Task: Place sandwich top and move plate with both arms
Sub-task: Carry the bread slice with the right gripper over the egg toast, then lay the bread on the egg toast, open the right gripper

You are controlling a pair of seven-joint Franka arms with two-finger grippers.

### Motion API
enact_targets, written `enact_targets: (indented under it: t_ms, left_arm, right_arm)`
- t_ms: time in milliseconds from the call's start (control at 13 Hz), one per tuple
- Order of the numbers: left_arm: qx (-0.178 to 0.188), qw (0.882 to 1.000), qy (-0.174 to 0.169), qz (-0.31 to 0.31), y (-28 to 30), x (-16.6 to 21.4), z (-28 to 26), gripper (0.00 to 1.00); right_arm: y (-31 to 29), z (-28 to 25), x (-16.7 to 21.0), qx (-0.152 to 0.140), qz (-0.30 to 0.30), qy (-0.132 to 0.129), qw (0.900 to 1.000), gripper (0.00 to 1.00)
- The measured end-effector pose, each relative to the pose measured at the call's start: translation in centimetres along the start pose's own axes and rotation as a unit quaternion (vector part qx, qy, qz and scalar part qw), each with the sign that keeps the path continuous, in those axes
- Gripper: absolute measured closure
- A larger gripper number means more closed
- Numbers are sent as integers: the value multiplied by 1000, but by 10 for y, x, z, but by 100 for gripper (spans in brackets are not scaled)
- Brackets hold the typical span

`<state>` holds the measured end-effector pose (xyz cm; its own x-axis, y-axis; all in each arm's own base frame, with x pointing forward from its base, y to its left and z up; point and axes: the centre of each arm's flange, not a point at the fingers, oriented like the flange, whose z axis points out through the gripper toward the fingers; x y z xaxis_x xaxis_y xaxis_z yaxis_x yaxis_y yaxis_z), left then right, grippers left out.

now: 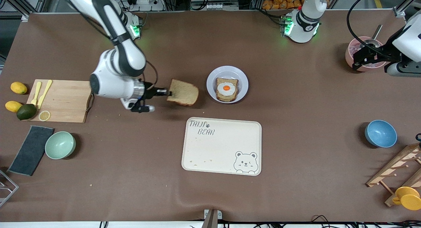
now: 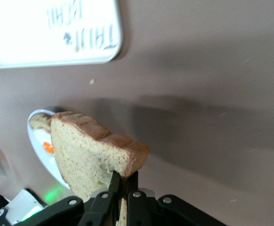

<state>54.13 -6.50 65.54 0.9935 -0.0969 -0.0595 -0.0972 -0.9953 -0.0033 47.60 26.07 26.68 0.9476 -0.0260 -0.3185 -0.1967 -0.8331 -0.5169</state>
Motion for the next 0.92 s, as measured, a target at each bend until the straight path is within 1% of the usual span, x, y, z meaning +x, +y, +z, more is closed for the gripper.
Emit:
enact_targets:
  t_ms: [154,231,385,462,615,923]
  left_arm:
    - [0,1000,-1,0,0,0,0,0]
    - [0,1000,-1,0,0,0,1,0]
    - [0,1000,-5,0,0,1,4,0]
    - [0,1000,-9,0,1,2,8,0]
    - [-12,1000,-26,1,3,5,24,0]
    - [-52,997,-65,1,7,25,66,0]
  right_arm:
    - [-24,8,-15,8,6,-1,1000,92]
    - [-35,10,-21,9,13,7,1000,92]
    - [-69,32,-42,12,34,41,998,92]
    - [-85,49,-57,12,40,52,998,92]
    - [-100,72,-77,13,45,59,997,92]
    - [-102,97,-86,6,48,65,997,92]
